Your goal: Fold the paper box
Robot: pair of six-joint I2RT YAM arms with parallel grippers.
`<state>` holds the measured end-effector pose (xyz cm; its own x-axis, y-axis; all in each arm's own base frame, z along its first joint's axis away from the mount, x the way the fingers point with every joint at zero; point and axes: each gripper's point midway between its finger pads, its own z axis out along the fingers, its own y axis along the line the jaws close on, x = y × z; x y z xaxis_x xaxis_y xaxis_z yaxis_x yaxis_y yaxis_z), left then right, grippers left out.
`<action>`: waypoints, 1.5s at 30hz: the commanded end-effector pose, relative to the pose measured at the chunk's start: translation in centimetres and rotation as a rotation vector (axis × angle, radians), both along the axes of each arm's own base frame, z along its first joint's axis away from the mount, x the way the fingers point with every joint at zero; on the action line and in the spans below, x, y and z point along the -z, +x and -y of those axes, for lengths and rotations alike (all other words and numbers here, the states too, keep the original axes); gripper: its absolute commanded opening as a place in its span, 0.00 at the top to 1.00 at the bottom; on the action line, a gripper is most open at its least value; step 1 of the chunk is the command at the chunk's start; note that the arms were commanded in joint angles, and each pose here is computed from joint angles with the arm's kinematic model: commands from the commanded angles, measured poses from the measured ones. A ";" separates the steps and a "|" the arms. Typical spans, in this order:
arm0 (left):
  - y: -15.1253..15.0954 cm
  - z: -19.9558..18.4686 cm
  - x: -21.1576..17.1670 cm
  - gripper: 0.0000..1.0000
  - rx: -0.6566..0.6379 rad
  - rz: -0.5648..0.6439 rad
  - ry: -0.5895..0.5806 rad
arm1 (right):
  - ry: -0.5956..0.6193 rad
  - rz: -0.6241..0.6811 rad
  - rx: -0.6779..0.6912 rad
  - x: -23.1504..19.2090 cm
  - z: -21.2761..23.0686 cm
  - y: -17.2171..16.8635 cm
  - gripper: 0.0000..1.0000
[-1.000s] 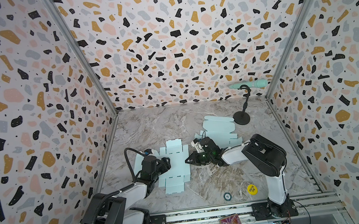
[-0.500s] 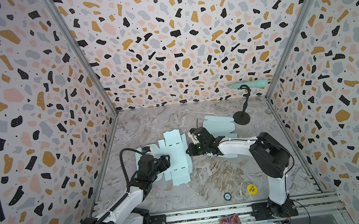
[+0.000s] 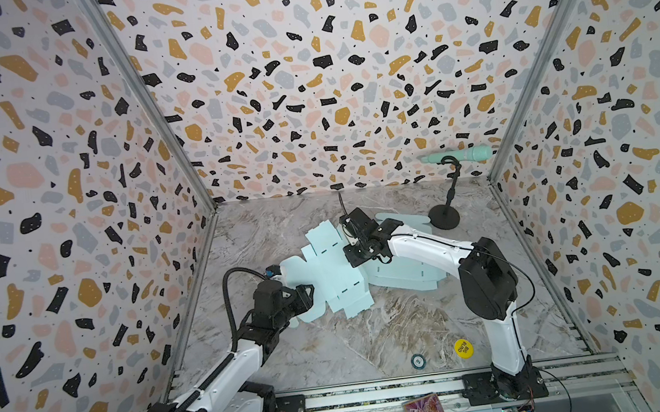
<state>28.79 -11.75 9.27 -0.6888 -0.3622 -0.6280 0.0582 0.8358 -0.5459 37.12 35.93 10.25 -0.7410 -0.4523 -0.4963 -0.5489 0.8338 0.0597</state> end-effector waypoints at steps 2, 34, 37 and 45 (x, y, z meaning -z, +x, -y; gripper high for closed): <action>1.0 0.4 -1.5 0.43 0.017 0.043 -0.003 | -0.117 -0.065 -0.124 1.8 0.9 -1.7 0.89; -0.8 -0.8 6.1 0.46 -0.022 -0.125 0.053 | 0.240 -0.227 -0.167 4.0 -1.0 -1.0 0.71; -1.0 -0.8 6.4 0.46 -0.027 -0.130 0.046 | 0.290 -0.256 -0.165 4.1 -1.0 -1.2 0.69; -1.2 -0.9 6.5 0.46 -0.034 -0.132 0.038 | 0.349 -0.262 -0.163 3.3 -0.7 -1.3 0.75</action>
